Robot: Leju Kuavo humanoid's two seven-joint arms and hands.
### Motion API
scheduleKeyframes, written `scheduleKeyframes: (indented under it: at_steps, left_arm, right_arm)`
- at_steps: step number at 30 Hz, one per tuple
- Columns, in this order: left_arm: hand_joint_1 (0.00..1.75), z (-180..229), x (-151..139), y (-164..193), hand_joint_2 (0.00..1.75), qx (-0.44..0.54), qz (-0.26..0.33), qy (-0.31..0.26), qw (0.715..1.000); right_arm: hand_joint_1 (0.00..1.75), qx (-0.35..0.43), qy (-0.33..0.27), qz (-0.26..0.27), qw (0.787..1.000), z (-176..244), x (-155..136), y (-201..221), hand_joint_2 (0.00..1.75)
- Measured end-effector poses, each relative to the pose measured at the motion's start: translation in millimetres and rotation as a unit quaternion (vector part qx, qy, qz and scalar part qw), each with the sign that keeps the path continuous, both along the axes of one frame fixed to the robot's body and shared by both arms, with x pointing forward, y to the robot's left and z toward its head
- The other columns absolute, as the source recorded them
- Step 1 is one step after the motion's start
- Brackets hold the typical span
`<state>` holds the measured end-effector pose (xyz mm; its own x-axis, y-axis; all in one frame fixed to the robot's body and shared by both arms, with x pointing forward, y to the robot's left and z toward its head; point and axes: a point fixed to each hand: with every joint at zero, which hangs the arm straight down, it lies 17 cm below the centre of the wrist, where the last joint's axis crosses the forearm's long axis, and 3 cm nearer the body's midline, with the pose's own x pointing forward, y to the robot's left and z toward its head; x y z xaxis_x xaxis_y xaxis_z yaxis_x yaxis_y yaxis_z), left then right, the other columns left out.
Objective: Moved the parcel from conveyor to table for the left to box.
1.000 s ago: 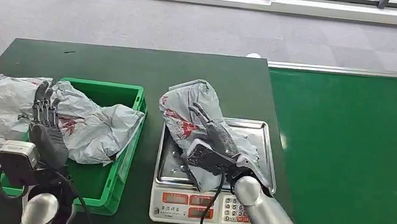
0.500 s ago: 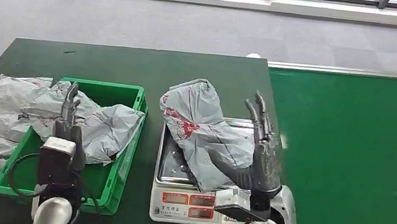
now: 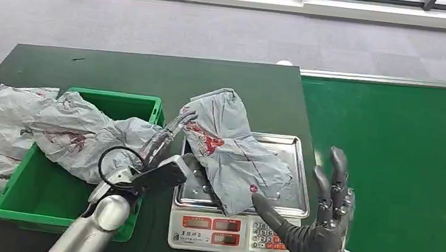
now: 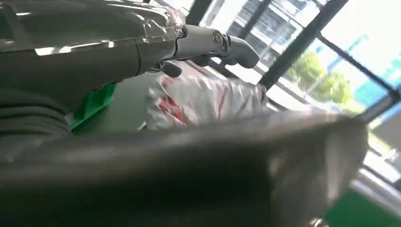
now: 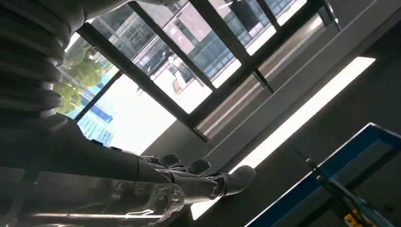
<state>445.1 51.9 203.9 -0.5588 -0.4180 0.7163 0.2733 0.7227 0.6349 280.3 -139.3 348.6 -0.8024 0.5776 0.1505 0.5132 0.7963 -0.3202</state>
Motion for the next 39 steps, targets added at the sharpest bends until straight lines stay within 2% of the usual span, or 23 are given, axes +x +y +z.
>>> scheduleKeyframes:
  at_steps: [7,8,13,19,20,23,24,25,26,31,39]
  left_arm:
    - [0.0,-32,26,-45,1.75,0.119,-0.045,-0.012,0.992]
    - [0.0,-34,30,-50,0.0,0.135,-0.047,-0.015,0.99]
    - [0.0,-45,50,-79,0.0,0.211,-0.069,-0.01,0.975]
    - [0.0,-61,53,-93,0.0,0.248,-0.082,0.006,0.965]
    - [0.0,-63,53,-94,1.75,0.253,-0.083,0.007,0.964]
    - [0.0,-71,52,-96,1.75,0.272,-0.089,0.012,0.958]
    - [0.07,-75,52,-97,1.75,0.282,-0.091,0.014,0.955]
    - [0.96,-80,50,-99,1.75,0.293,-0.096,0.016,0.951]
    - [1.75,-84,49,-101,1.75,0.303,-0.1,0.018,0.948]
    - [1.75,-107,39,-104,1.75,0.355,-0.128,0.026,0.926]
    - [1.75,-108,41,-105,1.75,0.396,-0.137,-0.003,0.908]
  right_arm:
    - [0.0,0.016,0.007,0.007,1.0,-2,2,-4,1.75]
    - [0.0,0.018,0.01,0.008,1.0,-3,4,-5,1.75]
    - [0.0,0.023,0.025,0.009,0.999,-7,11,-3,1.75]
    - [0.0,0.02,0.033,0.011,0.999,-11,14,1,1.75]
    - [0.0,0.02,0.034,0.011,0.999,-12,15,1,1.75]
    - [0.0,0.02,0.039,0.014,0.999,-14,15,3,1.75]
    - [0.0,0.02,0.041,0.014,0.999,-14,15,4,1.75]
    - [0.0,0.02,0.043,0.015,0.999,-15,15,5,1.75]
    - [0.0,0.02,0.045,0.015,0.999,-15,16,6,1.75]
    - [0.0,0.042,0.069,0.023,0.996,-14,23,9,1.75]
    - [0.0,0.042,0.077,0.022,0.996,-11,27,13,1.75]
